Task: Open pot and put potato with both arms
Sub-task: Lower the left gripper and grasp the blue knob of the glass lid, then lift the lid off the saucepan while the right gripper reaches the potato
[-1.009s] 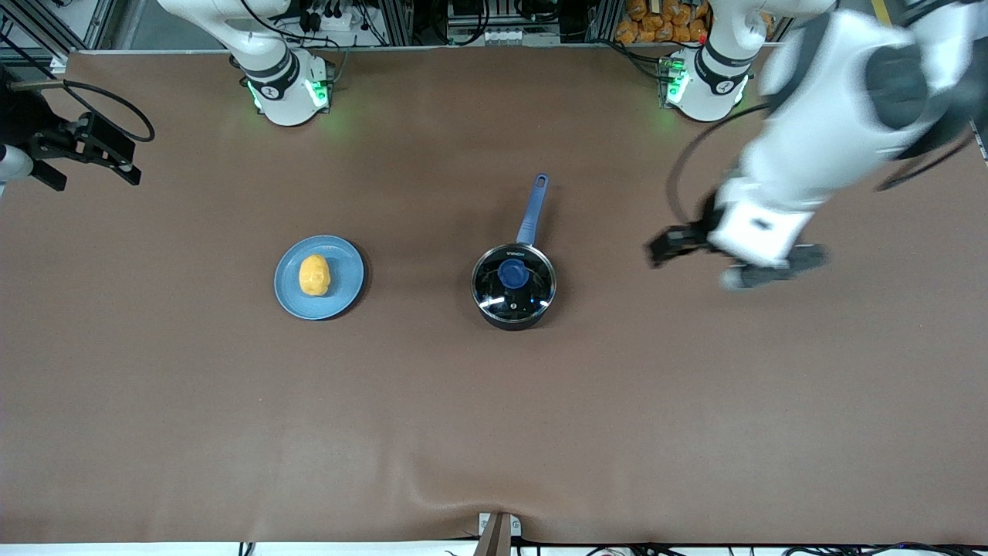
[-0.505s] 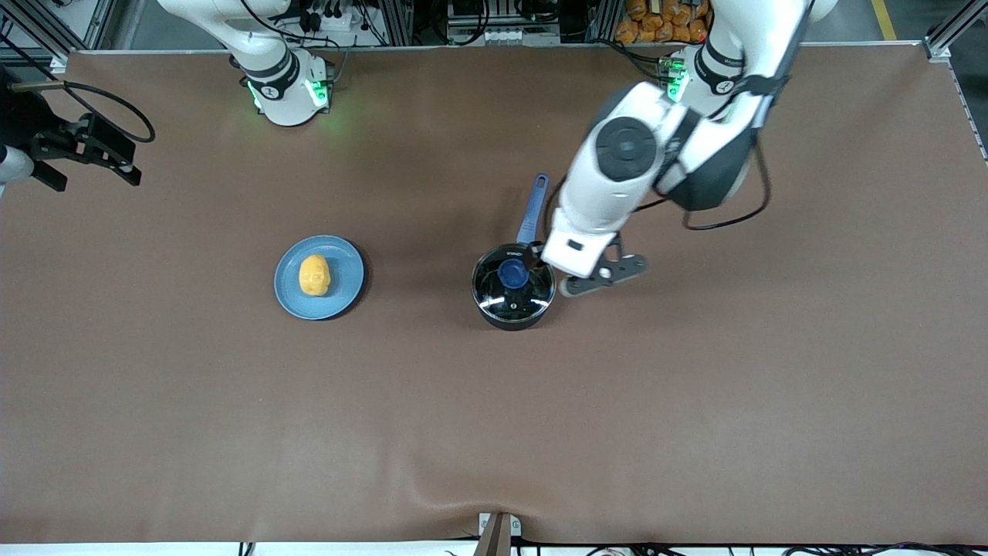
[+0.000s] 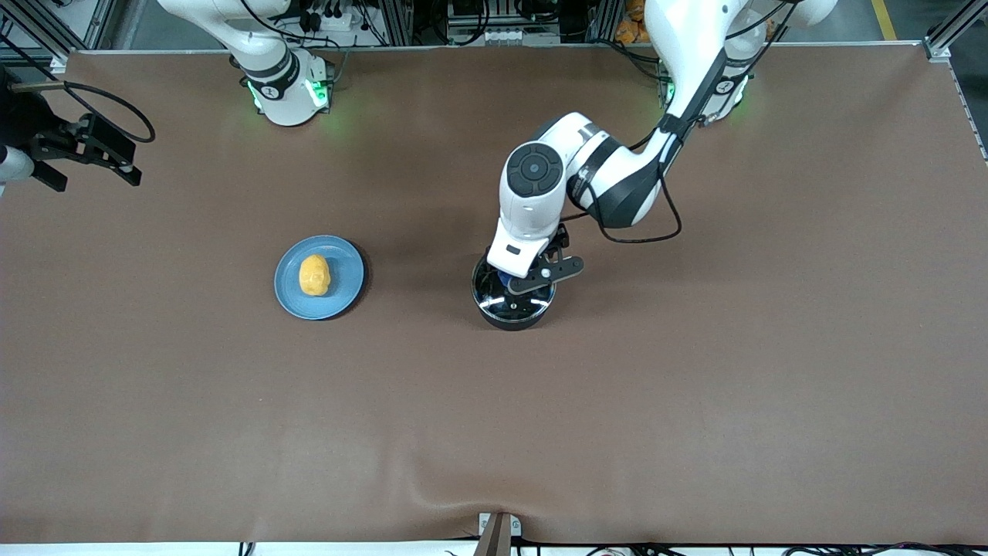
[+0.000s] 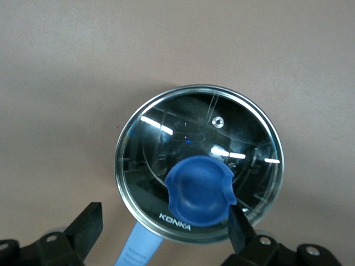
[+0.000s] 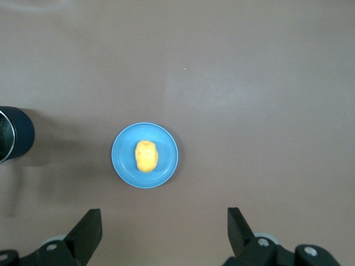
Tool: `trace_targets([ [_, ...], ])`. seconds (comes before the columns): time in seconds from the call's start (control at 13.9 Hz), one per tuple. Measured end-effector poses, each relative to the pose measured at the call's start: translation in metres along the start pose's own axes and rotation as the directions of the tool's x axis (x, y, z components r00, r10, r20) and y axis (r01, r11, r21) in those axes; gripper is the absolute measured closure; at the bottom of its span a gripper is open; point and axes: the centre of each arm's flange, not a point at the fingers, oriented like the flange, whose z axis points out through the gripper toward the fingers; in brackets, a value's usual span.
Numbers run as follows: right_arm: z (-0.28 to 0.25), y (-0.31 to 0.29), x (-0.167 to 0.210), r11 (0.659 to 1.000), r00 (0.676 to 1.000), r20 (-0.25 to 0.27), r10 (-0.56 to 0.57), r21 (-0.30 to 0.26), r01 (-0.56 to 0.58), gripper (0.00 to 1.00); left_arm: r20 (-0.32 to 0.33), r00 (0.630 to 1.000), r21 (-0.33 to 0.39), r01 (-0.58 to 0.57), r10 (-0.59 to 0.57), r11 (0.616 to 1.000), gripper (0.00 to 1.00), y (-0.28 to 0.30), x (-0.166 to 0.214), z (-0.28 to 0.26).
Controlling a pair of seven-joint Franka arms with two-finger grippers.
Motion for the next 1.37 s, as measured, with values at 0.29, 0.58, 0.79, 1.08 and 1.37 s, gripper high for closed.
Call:
trace_targets([
  [0.29, 0.000, 0.000, 0.000, 1.000, 1.000, 0.000, 0.000, 0.000, 0.000, 0.00, -0.027, 0.999, -0.011, -0.018, 0.018, 1.000, 0.00, 0.006, -0.001, 0.007],
  [0.58, 0.000, 0.000, 0.000, 1.000, 1.000, 0.000, 0.000, 0.000, 0.000, 0.00, -0.035, 0.999, -0.027, -0.030, 0.029, 0.999, 0.00, 0.013, -0.006, 0.011],
  [0.79, 0.000, 0.000, 0.000, 1.000, 1.000, 0.000, 0.000, 0.000, 0.000, 0.00, -0.034, 0.999, -0.030, -0.030, 0.029, 0.999, 0.00, 0.014, -0.005, 0.021],
  [1.08, 0.000, 0.000, 0.000, 1.000, 1.000, 0.000, 0.000, 0.000, 0.000, 0.00, -0.031, 0.999, -0.028, -0.030, 0.030, 0.999, 0.00, 0.015, -0.005, 0.029],
  [1.37, 0.000, 0.000, 0.000, 1.000, 1.000, 0.000, 0.000, 0.000, 0.000, 0.00, -0.031, 0.999, -0.030, -0.032, 0.031, 0.999, 0.00, 0.017, -0.005, 0.037],
])
